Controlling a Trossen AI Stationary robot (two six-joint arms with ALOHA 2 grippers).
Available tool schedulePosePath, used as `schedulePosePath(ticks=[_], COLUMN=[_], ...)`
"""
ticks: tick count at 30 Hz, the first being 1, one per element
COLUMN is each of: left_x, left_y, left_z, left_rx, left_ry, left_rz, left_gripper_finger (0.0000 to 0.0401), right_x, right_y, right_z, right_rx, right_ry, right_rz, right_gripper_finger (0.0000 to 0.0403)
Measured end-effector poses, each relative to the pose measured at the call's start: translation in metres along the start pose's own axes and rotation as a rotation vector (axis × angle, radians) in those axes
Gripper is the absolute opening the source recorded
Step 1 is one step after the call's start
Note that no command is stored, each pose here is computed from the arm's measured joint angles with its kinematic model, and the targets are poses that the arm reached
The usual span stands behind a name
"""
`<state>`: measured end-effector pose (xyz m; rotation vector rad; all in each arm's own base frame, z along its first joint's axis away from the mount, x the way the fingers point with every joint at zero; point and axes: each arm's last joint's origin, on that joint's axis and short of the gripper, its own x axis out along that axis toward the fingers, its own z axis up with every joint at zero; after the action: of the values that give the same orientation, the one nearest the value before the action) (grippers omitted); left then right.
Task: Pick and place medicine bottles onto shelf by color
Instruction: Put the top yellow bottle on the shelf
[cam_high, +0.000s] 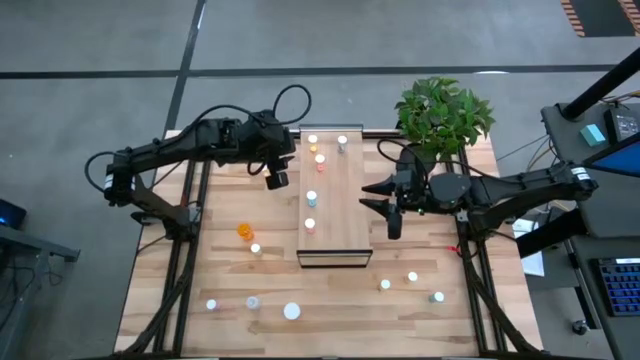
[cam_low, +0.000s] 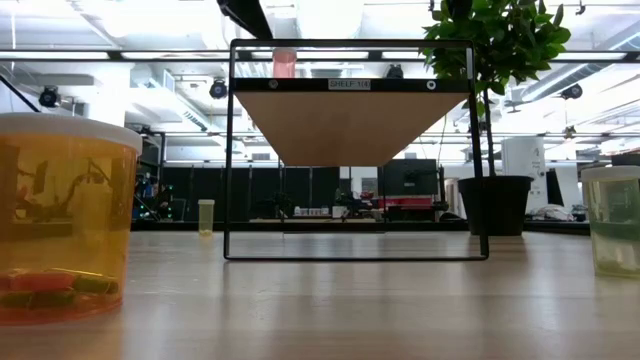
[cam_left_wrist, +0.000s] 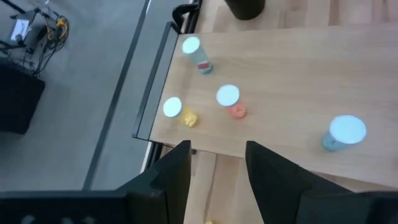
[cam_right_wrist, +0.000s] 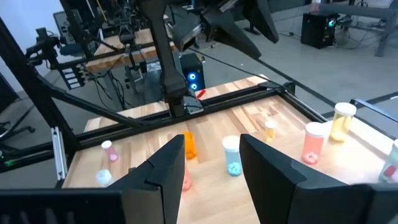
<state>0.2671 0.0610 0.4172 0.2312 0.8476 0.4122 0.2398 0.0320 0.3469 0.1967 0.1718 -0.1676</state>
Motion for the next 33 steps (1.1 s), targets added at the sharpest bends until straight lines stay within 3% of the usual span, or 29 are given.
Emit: schedulePosePath(ticks=[5,10,16,19,26,33], left_x=[-0.006,-0.018,-0.032,-0.029,0.01,0.083], left_y=[0.001,0.007,0.02,0.023,0.022,0.02], left_z=[-0.004,-0.018,-0.034,-0.043,-0.068,-0.112], left_rx=[0.01,0.094,0.025,-0.026,-0.102,-0.267], left_ry=[0.009,0.081,0.068,0.092,0.196,0.384], left_rz=[-0.003,-0.029,-0.169,-0.183,-0.164,-0.088], left_gripper_finger=[0.0136,0.0136,0.0136,0.0136,0.0136,0.0136], right_x=[0.008,0.015,0.023,0.024,0.023,0.021], right_y=[0.004,0.008,0.013,0.013,0.012,0.012], right_z=[0.004,0.009,0.011,0.008,0.004,0.005], right_rx=[-0.024,-0.013,-0.024,-0.014,0.016,0.018], right_ry=[0.007,0.006,0.022,0.038,0.049,0.046], right_rz=[-0.002,0.0,0.051,0.076,0.082,0.083], right_gripper_finger=[0.0143,0.0133,0.012,0.0111,0.0092,0.0077])
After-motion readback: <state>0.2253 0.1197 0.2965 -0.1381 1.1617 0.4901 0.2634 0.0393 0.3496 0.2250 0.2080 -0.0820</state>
